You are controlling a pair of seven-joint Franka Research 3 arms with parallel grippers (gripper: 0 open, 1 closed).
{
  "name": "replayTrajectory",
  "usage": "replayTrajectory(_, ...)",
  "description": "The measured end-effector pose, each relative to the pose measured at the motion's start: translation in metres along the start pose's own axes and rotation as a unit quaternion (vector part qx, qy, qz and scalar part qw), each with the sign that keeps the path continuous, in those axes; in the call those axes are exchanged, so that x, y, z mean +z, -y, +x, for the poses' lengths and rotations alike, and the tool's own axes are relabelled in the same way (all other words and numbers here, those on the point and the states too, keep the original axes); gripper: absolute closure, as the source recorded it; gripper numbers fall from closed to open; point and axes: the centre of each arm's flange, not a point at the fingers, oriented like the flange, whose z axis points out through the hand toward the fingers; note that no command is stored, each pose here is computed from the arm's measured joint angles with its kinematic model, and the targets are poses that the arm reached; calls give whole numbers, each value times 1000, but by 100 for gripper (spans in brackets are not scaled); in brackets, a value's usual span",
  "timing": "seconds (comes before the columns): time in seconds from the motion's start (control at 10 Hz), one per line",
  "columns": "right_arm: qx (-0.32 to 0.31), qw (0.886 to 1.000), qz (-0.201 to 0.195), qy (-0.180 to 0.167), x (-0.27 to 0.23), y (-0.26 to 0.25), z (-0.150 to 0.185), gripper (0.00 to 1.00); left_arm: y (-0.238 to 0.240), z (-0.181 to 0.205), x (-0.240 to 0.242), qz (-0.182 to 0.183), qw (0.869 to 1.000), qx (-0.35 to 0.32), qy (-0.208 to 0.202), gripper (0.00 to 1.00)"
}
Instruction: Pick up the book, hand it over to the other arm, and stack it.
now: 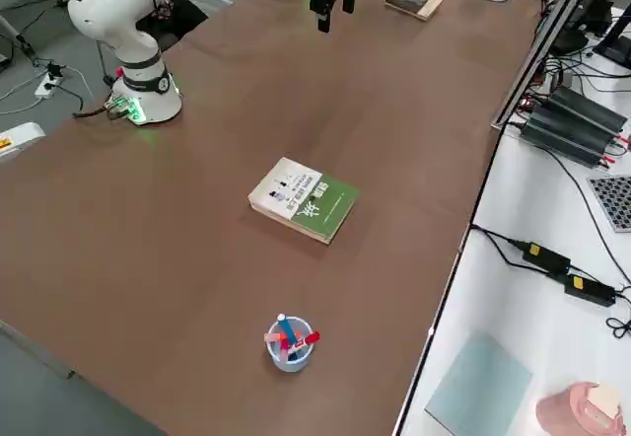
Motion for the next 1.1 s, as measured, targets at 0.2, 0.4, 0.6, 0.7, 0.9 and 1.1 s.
replayTrajectory(0.2,0,1000,0,0,0,0,0,0,12,-4,15,-2,1000,3,-2,0)
replayTrajectory(0.4,0,1000,0,0,0,0,0,0,26,-5,26,7,999,28,-25,0)
replayTrajectory(0.6,0,1000,0,0,0,0,0,0,42,-6,40,15,997,68,-40,0)
replayTrajectory(0.7,0,1000,0,0,0,0,0,0,49,-6,45,17,995,86,-44,0)
replayTrajectory(0.9,0,1000,0,0,0,0,0,0,57,-3,53,20,992,119,-49,0)
replayTrajectory(1.1,0,1000,0,1,1,0,0,0,62,-1,64,17,989,142,-43,0)
